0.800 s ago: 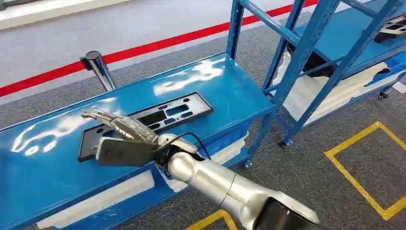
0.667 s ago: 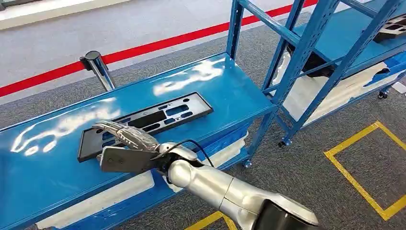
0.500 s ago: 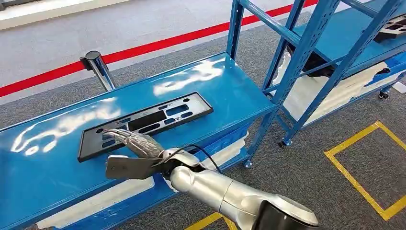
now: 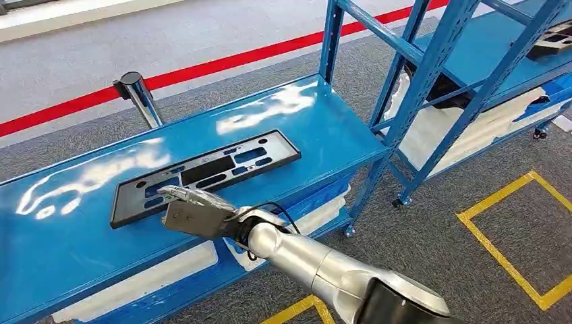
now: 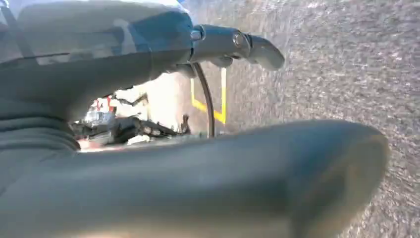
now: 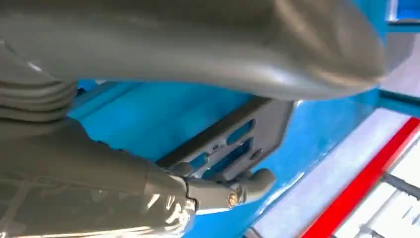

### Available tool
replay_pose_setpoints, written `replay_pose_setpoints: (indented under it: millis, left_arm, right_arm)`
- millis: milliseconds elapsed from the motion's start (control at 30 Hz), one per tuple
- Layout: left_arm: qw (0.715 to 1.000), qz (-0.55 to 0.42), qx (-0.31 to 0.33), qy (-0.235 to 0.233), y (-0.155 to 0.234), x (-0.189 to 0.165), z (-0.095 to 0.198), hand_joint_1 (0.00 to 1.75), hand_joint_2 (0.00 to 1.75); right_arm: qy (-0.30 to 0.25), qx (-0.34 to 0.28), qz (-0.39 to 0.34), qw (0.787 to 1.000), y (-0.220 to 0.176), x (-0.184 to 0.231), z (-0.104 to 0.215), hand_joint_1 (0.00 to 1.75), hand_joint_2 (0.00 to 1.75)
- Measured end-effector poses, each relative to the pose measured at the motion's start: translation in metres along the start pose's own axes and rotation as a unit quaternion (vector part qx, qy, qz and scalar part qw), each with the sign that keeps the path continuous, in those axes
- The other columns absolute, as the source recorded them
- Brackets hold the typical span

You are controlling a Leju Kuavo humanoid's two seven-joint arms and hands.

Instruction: Take the parts from the cabinet and place them on the table.

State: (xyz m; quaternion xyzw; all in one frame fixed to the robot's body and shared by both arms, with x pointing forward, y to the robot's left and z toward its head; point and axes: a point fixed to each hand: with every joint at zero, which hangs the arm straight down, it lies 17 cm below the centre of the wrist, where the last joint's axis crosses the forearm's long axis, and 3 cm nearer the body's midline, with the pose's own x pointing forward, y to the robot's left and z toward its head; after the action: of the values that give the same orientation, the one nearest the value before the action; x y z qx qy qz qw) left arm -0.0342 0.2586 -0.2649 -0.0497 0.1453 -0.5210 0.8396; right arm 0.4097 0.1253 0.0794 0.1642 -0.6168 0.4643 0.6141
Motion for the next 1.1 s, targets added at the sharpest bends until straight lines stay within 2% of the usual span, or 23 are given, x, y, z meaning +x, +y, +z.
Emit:
replay_pose_setpoints:
  millis: [367, 633, 1033, 1067, 1100]
  left_arm:
    - [1.0, -0.005, 0.0, -0.004, -0.003, 0.006, 0.0, 0.0, 0.0]
    - [1.0, -0.012, -0.001, -0.005, -0.005, 0.006, 0.0, 0.0, 0.0]
    - [1.0, -0.012, 0.002, -0.002, -0.001, -0.011, -0.004, 0.0, 0.0]
    - [1.0, -0.012, 0.001, -0.002, -0.001, -0.011, -0.004, 0.0, 0.0]
    - [1.0, -0.012, 0.003, -0.002, 0.001, -0.01, -0.003, 0.0, 0.0]
  right_arm:
    - [-0.007, -0.028, -0.003, 1.0, -0.018, -0.003, 0.001, 0.0, 0.0]
    - [-0.052, -0.032, 0.01, 0.998, -0.028, 0.035, -0.008, 0.0, 0.0]
    - [-0.073, -0.038, 0.009, 0.997, -0.036, 0.051, -0.01, 0.0, 0.0]
    - [-0.074, -0.04, 0.01, 0.996, -0.037, 0.051, -0.01, 0.0, 1.75]
    - [-0.073, -0.042, 0.014, 0.996, -0.038, 0.05, -0.01, 0.0, 1.75]
